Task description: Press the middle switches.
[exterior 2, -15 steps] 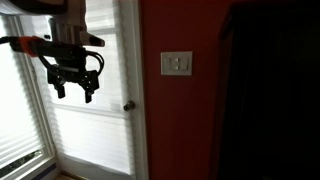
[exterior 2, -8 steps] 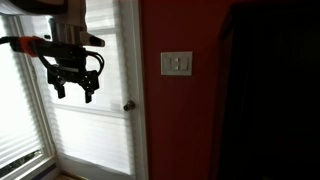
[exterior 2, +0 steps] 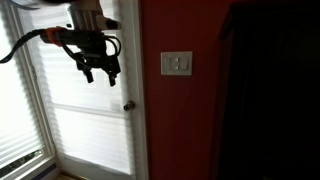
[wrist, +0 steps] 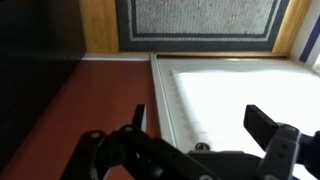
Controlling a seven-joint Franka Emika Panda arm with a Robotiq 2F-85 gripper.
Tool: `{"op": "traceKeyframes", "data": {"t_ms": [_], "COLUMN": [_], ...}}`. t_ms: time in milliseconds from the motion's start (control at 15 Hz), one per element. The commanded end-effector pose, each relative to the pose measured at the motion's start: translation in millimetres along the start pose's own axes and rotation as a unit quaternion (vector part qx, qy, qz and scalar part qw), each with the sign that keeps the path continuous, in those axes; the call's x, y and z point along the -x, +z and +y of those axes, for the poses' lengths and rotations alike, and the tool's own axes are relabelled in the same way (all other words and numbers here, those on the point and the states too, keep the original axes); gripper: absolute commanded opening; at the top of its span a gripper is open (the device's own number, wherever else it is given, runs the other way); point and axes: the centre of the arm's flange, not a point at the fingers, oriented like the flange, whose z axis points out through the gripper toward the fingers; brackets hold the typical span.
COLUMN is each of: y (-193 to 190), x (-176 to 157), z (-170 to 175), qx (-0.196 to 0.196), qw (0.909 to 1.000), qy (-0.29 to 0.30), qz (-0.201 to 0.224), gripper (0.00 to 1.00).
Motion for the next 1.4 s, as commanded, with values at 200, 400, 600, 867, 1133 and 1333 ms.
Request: {"op": "traceKeyframes", "data": {"t_ms": [200, 400, 600, 867, 1133, 1333], "y": [-3.2, -7.6, -18.4, -31.9, -31.9, -28.4], "x": [-81.2, -118.7, -154.5, -187.3, -209.6, -227.0], "z": [51.7, 57.8, 58.7, 77.9, 92.3, 94.6], "qx": [0.065, 0.083, 0.11, 0.146, 0.152, 0.159], "qw": [0.9911, 0.9876, 0.9813, 0.9664, 0.9542, 0.9448], "qy": [0.096, 0.106, 0.121, 0.158, 0.187, 0.197], "qz": [0.066, 0.081, 0.102, 0.14, 0.177, 0.208], "gripper": [0.74, 0.63, 0.41, 0.13, 0.0, 0.0]}}
